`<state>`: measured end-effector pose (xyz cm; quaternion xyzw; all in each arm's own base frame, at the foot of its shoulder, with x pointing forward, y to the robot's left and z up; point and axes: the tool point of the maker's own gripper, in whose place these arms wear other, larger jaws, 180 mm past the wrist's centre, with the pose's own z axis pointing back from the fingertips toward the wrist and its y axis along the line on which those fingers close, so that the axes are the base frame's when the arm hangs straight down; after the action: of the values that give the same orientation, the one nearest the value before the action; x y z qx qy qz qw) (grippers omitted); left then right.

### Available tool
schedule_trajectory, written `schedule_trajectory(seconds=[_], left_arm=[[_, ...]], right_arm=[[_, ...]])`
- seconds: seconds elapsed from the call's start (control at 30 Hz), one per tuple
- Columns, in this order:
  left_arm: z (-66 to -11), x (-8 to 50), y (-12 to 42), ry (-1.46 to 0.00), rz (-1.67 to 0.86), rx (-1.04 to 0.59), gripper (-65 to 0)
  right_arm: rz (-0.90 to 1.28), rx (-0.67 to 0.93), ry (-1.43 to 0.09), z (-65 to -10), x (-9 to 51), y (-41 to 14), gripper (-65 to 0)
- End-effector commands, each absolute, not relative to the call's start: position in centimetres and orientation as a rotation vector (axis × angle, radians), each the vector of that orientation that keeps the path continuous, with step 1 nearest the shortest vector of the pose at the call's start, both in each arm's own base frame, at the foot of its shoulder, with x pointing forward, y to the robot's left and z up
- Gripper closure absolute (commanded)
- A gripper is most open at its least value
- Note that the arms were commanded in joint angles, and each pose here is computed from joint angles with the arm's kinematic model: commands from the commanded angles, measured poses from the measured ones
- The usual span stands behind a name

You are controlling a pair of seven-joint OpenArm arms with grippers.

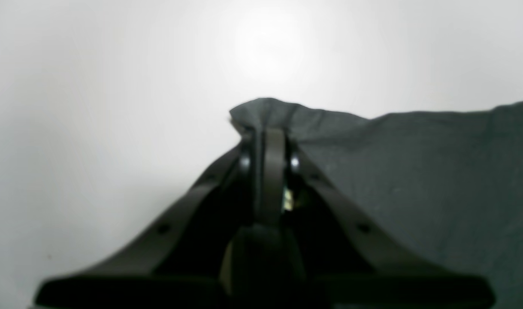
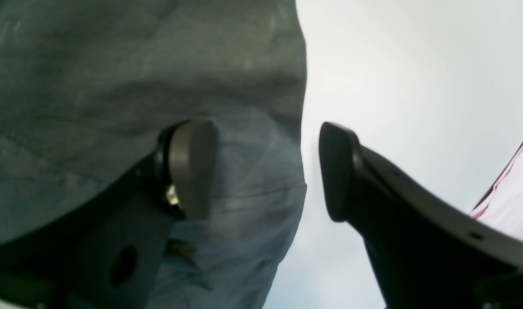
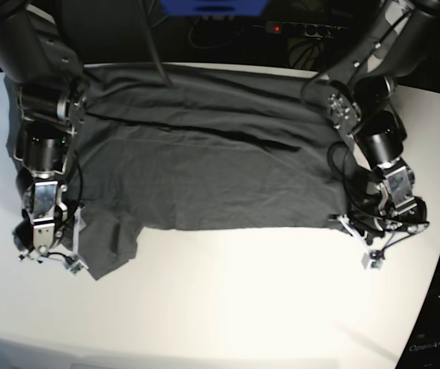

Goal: Fold the T-shirt properly
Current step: 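Lower both grippers onto the shirt's side edges and pinch them, then adjust the right gripper's grip on the sleeve edge of the shirt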

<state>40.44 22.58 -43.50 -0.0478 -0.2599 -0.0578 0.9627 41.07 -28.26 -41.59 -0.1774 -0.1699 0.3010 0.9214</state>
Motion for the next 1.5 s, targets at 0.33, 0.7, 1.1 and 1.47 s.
schedule_trajectory(seconds=[0.33, 0.7, 1.1, 1.47], left_arm=[[-44.0, 39.5, 23.3, -0.481, -0.123, -0.076, -2.8], [-44.7, 38.7, 23.3, -0.471, -0.122, -0.077, -2.8], [-45.7, 37.3, 23.6, -0.441, -0.119, -0.07, -2.8], [-45.9, 37.1, 23.6, -0.437, -0.121, -0.07, -2.8]], right_arm=[[0.589, -0.466, -0.489, -35.6, 44.7, -29.7, -38.0], [0.572, -0.452, -0.589, -33.1, 46.5, -28.9, -38.0], [0.347, -0.202, -0.653, -34.1, 47.3, -30.3, -38.2], [0.279, -0.053, -0.663, -36.5, 47.4, -29.8, -38.2]])
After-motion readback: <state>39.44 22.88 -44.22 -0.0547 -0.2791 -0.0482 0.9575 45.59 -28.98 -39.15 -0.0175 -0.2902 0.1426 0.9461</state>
